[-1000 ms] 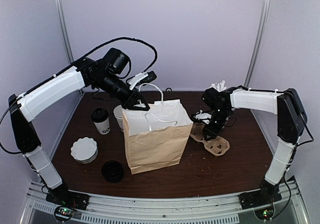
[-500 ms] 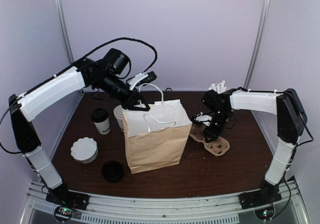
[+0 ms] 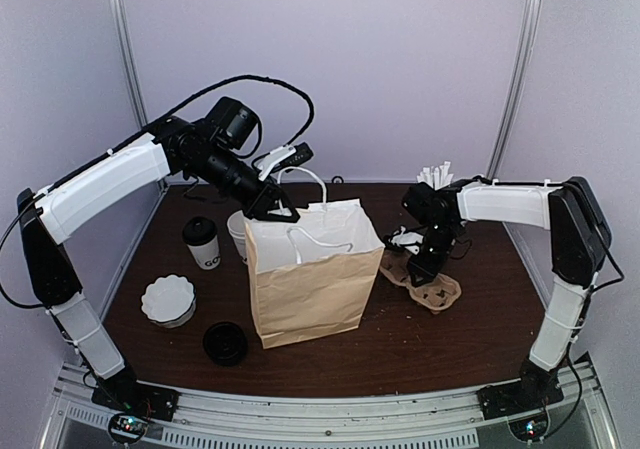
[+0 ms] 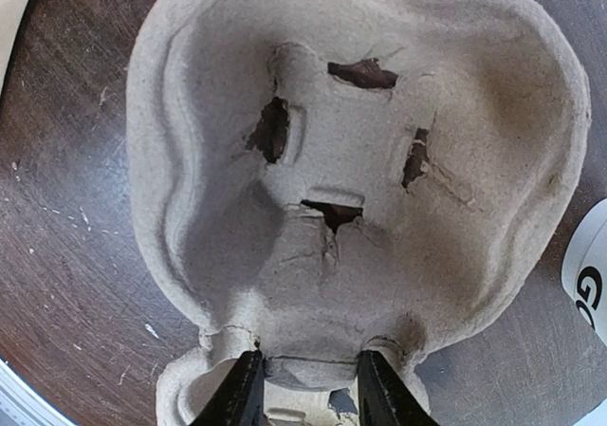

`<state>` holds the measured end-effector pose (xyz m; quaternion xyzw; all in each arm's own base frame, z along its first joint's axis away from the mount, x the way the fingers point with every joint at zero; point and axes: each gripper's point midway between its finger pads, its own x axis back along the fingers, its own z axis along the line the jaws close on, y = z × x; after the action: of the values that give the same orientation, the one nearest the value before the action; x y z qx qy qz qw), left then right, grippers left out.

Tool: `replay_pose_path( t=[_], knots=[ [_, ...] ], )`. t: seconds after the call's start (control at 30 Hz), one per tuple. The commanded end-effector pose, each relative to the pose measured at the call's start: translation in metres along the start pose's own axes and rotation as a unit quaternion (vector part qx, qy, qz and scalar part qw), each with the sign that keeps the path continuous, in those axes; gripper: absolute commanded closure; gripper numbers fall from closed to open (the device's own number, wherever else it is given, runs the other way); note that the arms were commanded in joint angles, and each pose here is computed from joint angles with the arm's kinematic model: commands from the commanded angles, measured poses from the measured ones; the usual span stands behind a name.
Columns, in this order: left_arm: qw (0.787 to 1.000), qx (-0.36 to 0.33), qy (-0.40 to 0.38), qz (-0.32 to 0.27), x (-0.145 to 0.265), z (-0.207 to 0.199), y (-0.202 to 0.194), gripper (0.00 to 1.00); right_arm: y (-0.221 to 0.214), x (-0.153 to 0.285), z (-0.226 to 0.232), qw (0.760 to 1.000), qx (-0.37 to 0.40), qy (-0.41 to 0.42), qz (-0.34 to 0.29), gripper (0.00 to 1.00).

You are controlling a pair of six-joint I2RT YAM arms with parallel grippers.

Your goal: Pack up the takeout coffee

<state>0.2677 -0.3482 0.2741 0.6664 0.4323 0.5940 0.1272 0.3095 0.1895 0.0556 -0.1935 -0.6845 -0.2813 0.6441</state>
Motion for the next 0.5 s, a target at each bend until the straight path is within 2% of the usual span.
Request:
replay_pose_path(
  t=[0.0,0.27,0.47],
  knots=[
    [1.000,-0.011,-0.002,-0.029,0.010,-0.004,0.012,1.00,0.001,0.000,0.000,1.000,-0.003,-0.008,0.009,0.65],
    [0.999,-0.013,-0.004,-0.030,0.011,-0.005,0.012,1.00,0.003,0.022,-0.003,0.999,0.002,-0.039,-0.016,0.58],
    [1.000,-0.010,-0.005,-0.027,0.009,-0.004,0.011,1.00,-0.002,0.017,-0.001,0.999,0.002,-0.039,-0.011,0.57]
  ],
)
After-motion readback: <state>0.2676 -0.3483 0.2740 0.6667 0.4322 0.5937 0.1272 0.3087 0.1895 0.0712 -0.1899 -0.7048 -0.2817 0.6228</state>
